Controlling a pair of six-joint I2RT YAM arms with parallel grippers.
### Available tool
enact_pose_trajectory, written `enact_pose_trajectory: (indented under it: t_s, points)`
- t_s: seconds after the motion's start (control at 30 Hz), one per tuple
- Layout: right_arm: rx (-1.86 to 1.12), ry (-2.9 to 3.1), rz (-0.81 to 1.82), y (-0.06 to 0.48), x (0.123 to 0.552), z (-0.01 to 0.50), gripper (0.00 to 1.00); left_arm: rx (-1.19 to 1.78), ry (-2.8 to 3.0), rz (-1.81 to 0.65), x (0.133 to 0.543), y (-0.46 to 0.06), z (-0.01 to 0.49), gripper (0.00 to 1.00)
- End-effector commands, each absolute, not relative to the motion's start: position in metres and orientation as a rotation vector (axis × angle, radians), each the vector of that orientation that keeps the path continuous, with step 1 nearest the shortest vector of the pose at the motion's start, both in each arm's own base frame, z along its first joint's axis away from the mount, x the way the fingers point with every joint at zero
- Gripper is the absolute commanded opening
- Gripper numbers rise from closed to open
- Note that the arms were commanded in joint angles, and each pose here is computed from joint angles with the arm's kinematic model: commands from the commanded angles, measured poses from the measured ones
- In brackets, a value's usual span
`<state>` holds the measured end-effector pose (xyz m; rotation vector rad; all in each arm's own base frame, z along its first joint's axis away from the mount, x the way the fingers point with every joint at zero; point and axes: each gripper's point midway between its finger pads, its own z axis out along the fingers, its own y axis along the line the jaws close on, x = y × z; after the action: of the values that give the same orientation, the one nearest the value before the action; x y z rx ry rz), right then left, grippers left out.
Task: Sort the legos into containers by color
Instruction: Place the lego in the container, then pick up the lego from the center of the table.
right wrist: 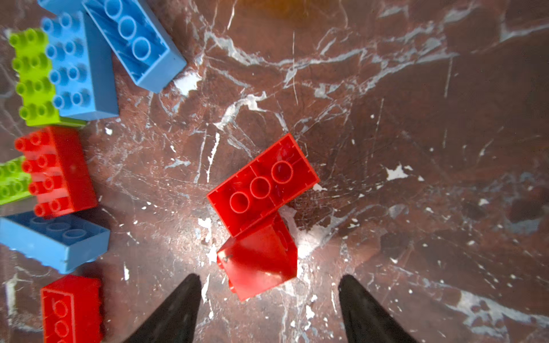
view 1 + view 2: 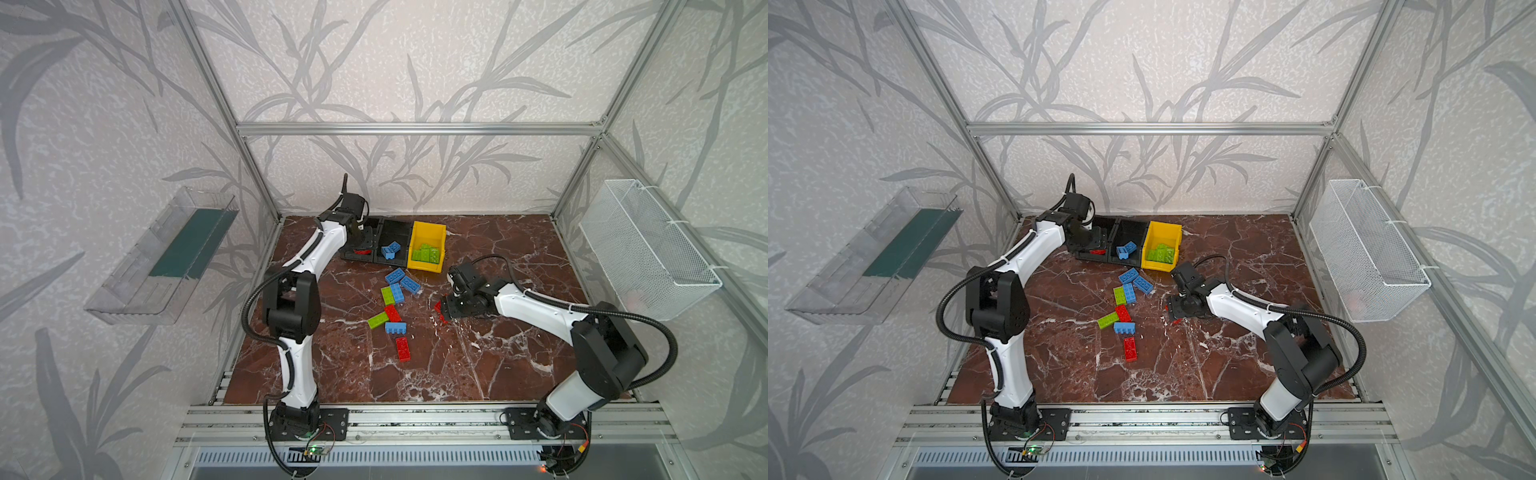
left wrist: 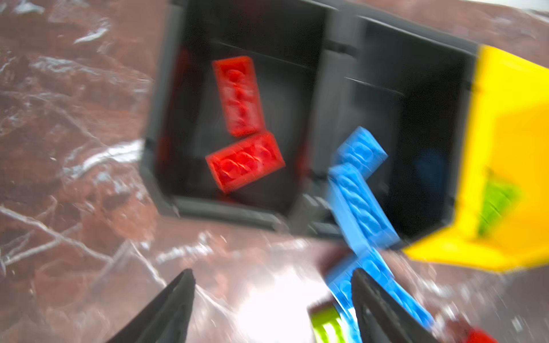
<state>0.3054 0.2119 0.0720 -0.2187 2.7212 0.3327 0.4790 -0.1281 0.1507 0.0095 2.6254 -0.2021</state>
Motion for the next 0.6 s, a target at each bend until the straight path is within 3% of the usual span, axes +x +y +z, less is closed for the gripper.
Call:
enact_pose_trajectory:
  t_s: [0.0,0.33,0.57]
  points:
    - [-0.086,2.64,0.405,0.191,0.314,0.102,0.73,0.196,2.553,-0.242,0.452,-0.173,0.173,0.83]
    - [0.234,2.524,0.368,0.101,0.32,0.113,0.69,0.498,2.611,-0.343,0.389,-0.28,0.143,0.83]
    - [0.319,2.511,0.339,0.074,0.312,0.113,0.69,0.701,2.67,-0.32,0.365,-0.337,0.108,0.83]
